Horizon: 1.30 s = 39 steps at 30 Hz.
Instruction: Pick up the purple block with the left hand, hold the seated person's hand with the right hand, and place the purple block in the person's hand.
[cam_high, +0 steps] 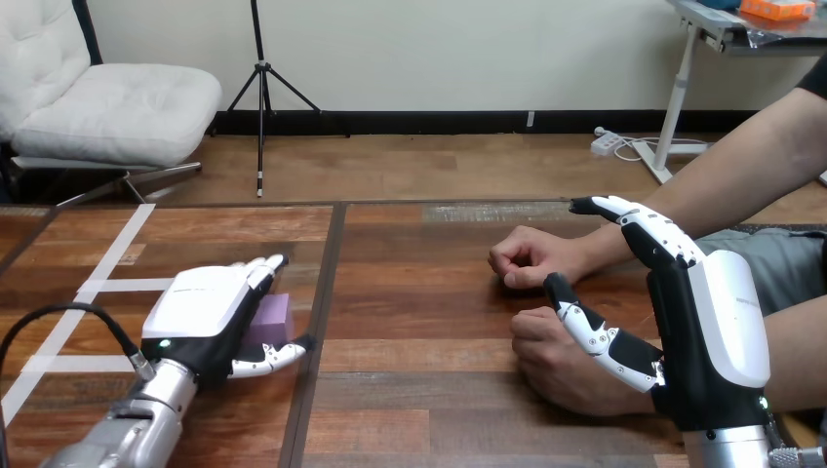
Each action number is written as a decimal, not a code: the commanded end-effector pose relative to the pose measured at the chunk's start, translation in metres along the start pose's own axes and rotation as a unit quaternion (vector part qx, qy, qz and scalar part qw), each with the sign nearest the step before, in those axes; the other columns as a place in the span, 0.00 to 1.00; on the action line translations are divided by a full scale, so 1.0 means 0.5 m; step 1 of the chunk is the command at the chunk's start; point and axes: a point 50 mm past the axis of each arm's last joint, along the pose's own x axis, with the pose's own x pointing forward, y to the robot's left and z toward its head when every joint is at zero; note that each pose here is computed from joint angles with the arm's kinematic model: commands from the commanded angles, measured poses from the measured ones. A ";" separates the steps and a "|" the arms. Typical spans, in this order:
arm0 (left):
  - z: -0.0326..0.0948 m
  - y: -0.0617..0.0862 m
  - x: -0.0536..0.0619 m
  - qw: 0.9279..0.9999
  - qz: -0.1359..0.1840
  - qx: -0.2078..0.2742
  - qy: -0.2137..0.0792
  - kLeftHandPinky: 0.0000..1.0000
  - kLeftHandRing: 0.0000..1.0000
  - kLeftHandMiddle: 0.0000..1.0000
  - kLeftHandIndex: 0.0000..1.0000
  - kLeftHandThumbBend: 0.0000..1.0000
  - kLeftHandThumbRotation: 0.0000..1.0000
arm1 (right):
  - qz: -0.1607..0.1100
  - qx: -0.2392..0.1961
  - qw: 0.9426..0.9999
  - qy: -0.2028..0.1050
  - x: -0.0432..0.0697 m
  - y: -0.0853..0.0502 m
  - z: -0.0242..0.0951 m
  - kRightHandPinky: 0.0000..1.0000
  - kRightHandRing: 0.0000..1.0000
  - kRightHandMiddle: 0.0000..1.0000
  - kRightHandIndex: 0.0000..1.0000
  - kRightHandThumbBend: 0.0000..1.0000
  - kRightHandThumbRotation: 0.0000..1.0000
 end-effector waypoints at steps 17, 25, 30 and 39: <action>-0.002 0.015 0.026 0.998 0.021 0.020 0.061 0.40 0.46 0.54 0.53 0.49 0.00 | -0.022 -0.006 0.999 -0.036 0.024 -0.016 0.017 0.79 0.82 0.80 0.75 0.44 0.42; -0.003 0.008 0.023 0.997 0.013 0.032 0.064 0.37 0.43 0.52 0.53 0.50 0.00 | -0.018 -0.008 0.999 -0.031 0.021 -0.017 0.017 0.80 0.83 0.80 0.75 0.44 0.43; -0.005 0.005 0.022 0.997 0.004 0.038 0.066 0.37 0.43 0.52 0.54 0.49 0.00 | -0.015 -0.011 0.999 -0.030 0.020 -0.018 0.017 0.80 0.83 0.81 0.75 0.44 0.44; -0.007 0.000 0.020 0.997 -0.008 0.038 0.072 0.37 0.43 0.52 0.55 0.50 0.00 | -0.011 -0.010 0.999 -0.029 0.020 -0.018 0.016 0.81 0.83 0.81 0.75 0.44 0.44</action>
